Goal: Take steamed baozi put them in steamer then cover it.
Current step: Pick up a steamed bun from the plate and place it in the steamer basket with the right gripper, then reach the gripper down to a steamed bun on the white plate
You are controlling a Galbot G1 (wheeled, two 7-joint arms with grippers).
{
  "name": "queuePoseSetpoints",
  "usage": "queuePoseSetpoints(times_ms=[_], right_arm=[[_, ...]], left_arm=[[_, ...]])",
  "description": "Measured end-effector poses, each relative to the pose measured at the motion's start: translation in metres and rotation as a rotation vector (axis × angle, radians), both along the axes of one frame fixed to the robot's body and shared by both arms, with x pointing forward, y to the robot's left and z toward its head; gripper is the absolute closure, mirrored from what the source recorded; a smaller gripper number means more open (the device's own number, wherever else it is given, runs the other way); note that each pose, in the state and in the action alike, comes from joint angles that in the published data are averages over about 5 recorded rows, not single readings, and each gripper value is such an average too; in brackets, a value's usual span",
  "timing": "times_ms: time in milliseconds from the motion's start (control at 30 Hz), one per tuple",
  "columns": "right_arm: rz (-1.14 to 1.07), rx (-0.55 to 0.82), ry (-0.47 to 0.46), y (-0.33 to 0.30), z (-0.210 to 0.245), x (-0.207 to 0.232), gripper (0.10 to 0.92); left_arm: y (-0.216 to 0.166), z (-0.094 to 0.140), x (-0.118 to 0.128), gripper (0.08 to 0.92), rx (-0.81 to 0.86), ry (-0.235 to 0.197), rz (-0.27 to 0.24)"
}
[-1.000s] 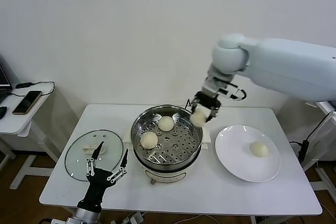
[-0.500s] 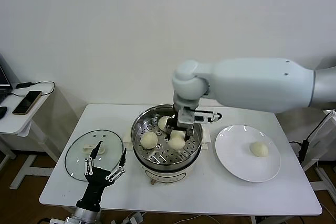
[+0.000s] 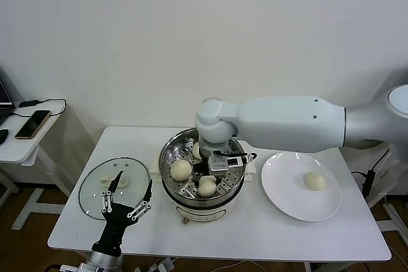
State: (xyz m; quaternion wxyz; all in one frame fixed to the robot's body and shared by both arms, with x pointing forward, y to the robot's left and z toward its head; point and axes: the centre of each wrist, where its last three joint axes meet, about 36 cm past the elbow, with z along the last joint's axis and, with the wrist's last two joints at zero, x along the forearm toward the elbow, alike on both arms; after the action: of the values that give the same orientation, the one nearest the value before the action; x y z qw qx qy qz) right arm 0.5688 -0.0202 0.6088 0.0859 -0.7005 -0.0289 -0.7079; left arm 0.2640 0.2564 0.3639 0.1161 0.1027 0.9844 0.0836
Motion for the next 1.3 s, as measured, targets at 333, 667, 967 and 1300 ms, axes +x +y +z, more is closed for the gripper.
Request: queuePoseSetpoints(times_ms=[333, 667, 967, 1300], right_arm=[[0.016, 0.016, -0.011, 0.001, -0.004, 0.0, 0.215], [-0.146, 0.096, -0.05, -0.032, 0.046, 0.027, 0.2], [-0.617, 0.187, -0.038, -0.136, 0.085, 0.081, 0.2], [-1.153, 0.194, -0.001, -0.289, 0.056, 0.117, 0.2]], left_arm=[[0.0, -0.003, 0.001, 0.177, 0.0, 0.005, 0.001], [0.0, -0.002, 0.001, 0.177, 0.002, 0.006, 0.0], [0.001, -0.001, 0.0, 0.177, 0.006, 0.008, 0.001], [0.0, -0.001, -0.001, 0.177, 0.005, 0.007, 0.004]])
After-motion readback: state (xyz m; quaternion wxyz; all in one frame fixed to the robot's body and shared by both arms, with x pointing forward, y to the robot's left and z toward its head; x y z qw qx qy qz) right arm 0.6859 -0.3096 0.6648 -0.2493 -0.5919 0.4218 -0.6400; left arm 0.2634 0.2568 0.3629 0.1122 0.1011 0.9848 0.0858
